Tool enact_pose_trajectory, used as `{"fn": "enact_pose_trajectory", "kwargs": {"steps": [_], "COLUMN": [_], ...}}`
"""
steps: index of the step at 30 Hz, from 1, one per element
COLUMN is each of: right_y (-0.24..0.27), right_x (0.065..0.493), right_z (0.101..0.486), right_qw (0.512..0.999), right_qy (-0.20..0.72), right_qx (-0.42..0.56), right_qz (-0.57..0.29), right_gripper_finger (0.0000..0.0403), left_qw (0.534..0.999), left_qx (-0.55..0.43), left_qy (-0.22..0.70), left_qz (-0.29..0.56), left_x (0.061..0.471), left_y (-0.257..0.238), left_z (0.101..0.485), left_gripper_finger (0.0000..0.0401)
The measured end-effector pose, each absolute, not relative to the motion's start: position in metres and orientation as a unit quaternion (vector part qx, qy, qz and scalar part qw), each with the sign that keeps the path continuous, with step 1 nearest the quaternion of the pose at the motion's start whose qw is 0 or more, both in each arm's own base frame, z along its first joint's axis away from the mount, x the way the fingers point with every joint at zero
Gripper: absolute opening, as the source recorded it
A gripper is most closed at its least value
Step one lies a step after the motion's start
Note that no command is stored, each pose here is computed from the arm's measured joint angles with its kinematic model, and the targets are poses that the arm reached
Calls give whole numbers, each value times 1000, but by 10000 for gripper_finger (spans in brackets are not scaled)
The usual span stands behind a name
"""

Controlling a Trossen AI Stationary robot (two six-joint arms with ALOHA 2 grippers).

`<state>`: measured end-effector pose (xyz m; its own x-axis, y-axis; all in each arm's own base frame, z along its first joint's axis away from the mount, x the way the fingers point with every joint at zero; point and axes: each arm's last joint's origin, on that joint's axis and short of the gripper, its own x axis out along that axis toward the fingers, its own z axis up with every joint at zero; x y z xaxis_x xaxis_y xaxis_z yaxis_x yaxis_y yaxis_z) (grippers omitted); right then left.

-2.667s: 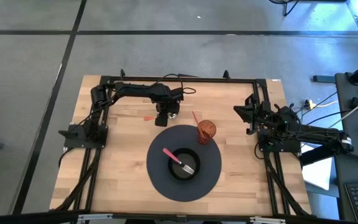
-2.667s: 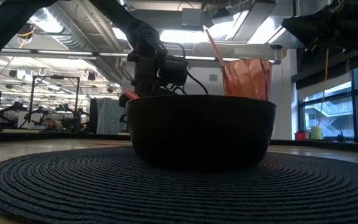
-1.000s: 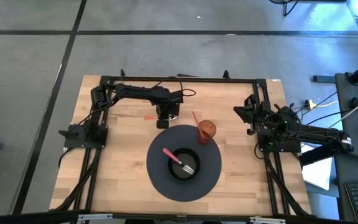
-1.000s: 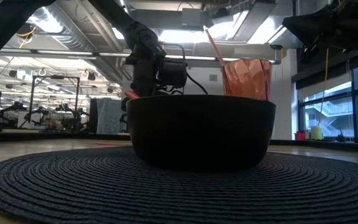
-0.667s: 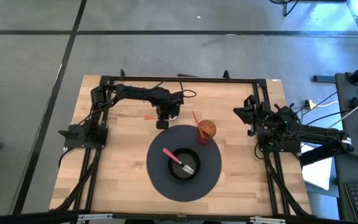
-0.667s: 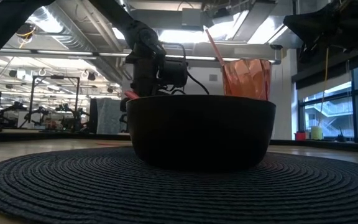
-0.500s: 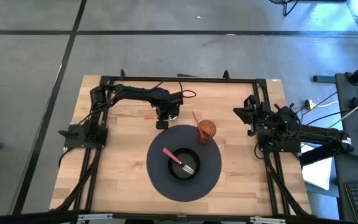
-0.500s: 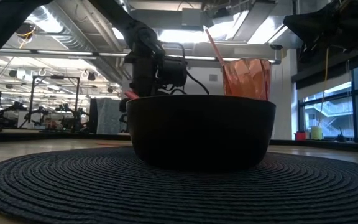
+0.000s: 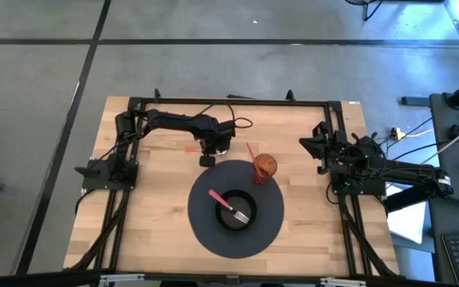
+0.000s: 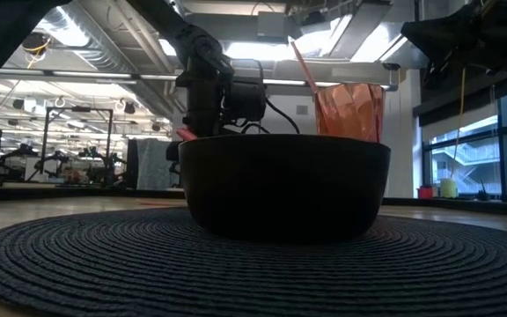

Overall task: Pick & Place Utensil
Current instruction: Put the orange spoon into the black bowl on the blue mat

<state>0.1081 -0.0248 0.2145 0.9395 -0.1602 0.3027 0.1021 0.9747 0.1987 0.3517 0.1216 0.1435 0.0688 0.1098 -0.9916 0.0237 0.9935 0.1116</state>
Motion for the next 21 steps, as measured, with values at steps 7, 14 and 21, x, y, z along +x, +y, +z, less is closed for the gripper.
{"fn": "enact_pose_trajectory", "kwargs": {"steps": [7,14,21], "right_y": [-25,-25,-25], "right_x": [108,108,108], "right_z": [214,214,214], "right_qw": [981,981,981], "right_qy": [-160,-160,-160], "right_qx": [89,88,88], "right_qz": [-67,-67,-67], "right_gripper_finger": [23,23,23], "left_qw": [728,725,717], "left_qx": [57,62,73], "left_qy": [683,685,692], "left_qz": [31,37,39], "left_x": [352,352,352], "left_y": [120,120,120], "left_z": [144,144,147], "left_gripper_finger": [3,3,3]}}
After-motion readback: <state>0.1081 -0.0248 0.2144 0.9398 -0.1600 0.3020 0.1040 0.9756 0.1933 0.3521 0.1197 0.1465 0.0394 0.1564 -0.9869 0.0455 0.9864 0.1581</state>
